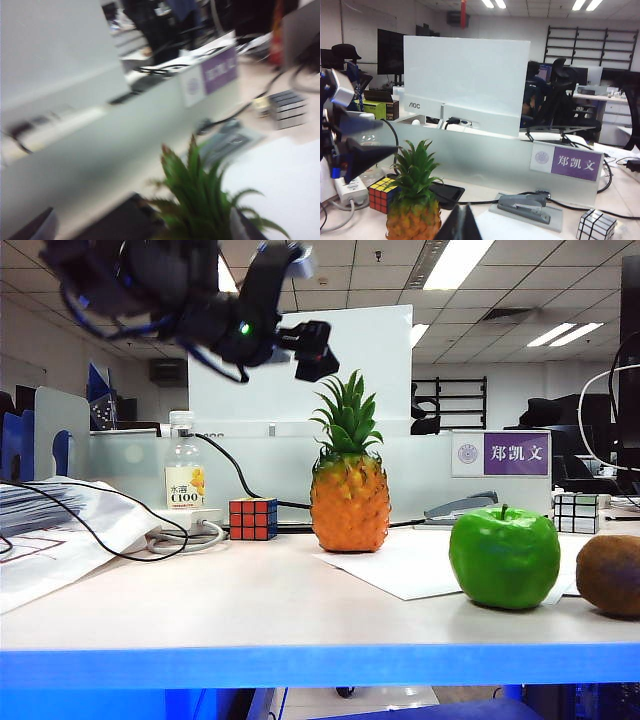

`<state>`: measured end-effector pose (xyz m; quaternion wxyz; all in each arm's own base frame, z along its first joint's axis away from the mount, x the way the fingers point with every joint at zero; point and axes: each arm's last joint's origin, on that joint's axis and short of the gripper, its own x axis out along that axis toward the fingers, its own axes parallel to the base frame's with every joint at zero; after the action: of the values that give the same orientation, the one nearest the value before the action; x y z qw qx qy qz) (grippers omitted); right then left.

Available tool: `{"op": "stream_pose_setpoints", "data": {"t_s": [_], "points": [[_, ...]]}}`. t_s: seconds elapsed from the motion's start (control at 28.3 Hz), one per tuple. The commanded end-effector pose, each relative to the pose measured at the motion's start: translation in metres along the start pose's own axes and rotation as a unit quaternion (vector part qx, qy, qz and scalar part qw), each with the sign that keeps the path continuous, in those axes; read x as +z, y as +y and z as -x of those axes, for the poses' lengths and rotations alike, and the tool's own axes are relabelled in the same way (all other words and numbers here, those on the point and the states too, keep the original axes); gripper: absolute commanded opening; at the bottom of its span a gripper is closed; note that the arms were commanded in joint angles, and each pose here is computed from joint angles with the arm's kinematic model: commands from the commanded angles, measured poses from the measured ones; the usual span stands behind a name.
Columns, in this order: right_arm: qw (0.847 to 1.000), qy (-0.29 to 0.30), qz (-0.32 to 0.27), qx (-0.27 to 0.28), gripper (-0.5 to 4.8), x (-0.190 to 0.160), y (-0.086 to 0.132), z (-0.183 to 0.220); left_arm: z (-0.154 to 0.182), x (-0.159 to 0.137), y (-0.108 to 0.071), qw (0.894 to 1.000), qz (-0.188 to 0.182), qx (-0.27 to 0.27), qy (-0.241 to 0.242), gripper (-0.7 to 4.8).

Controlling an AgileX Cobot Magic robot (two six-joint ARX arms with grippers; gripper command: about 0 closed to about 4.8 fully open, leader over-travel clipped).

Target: Arrange all the fruits from large to small from left to right in a row.

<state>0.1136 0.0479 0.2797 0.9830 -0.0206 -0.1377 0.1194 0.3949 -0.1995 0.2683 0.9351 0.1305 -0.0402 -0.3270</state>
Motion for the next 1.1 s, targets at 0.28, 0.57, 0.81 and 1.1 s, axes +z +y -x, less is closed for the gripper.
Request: {"op": "stream_pose_setpoints", "data": {"t_s": [0.28,0.57,0.81,1.1], "points": [[1.000,-0.004,0.006,-0.002,-0.01,-0.001,0.002,-0.008,-0.020,0.005,0.021,0.988,0.102,-0.110,-0.043,4.79],[1.000,-0.012,0.017,-0.010,-0.01,0.001,0.000,-0.009,-0.037,-0.003,0.020,0.984,0.118,-0.132,-0.005,4.79],[1.000,-0.011,0.019,-0.020,-0.01,0.000,-0.002,-0.009,-0.042,-0.020,0.015,0.979,0.127,-0.156,0.015,4.79],[1.000,-0.011,0.020,-0.020,-0.01,0.000,-0.002,-0.009,-0.047,-0.031,0.013,0.980,0.128,-0.150,0.018,4.79]]}}
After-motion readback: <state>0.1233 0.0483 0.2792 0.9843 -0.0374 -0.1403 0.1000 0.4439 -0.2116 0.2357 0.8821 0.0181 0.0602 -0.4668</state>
